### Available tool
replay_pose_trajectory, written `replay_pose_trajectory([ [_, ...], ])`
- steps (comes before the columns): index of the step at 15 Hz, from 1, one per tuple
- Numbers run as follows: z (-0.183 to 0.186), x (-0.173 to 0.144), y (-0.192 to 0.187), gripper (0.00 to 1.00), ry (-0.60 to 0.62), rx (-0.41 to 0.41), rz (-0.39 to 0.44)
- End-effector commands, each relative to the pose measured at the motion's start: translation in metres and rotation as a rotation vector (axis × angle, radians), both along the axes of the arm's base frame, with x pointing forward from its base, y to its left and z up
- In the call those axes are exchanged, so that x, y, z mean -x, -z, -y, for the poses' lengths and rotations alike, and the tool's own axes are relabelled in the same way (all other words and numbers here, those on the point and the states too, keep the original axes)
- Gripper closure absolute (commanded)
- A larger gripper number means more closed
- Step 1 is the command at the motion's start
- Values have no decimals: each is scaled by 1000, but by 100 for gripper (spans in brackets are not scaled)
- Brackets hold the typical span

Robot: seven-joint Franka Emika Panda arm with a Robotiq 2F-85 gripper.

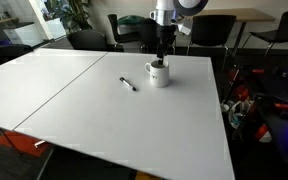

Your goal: Move the mug backwards

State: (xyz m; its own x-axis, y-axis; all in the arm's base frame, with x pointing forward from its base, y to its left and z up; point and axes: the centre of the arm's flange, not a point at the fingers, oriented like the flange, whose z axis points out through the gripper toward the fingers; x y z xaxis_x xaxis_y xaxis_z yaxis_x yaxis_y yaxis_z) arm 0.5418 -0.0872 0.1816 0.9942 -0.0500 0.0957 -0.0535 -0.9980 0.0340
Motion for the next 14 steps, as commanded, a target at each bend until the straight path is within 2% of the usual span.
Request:
replay_pose_trajectory([
  [1, 10, -14, 11, 0, -14, -7, 2],
  [6, 18, -22, 20, 0, -28, -5, 2],
  [8, 19, -27, 21, 8, -28, -5, 3],
  [12, 18, -36, 21, 10, -30, -3, 5],
  [13, 17, -38, 21, 16, -32, -3, 6],
  [14, 17, -40, 21, 17, -34, -3, 7],
])
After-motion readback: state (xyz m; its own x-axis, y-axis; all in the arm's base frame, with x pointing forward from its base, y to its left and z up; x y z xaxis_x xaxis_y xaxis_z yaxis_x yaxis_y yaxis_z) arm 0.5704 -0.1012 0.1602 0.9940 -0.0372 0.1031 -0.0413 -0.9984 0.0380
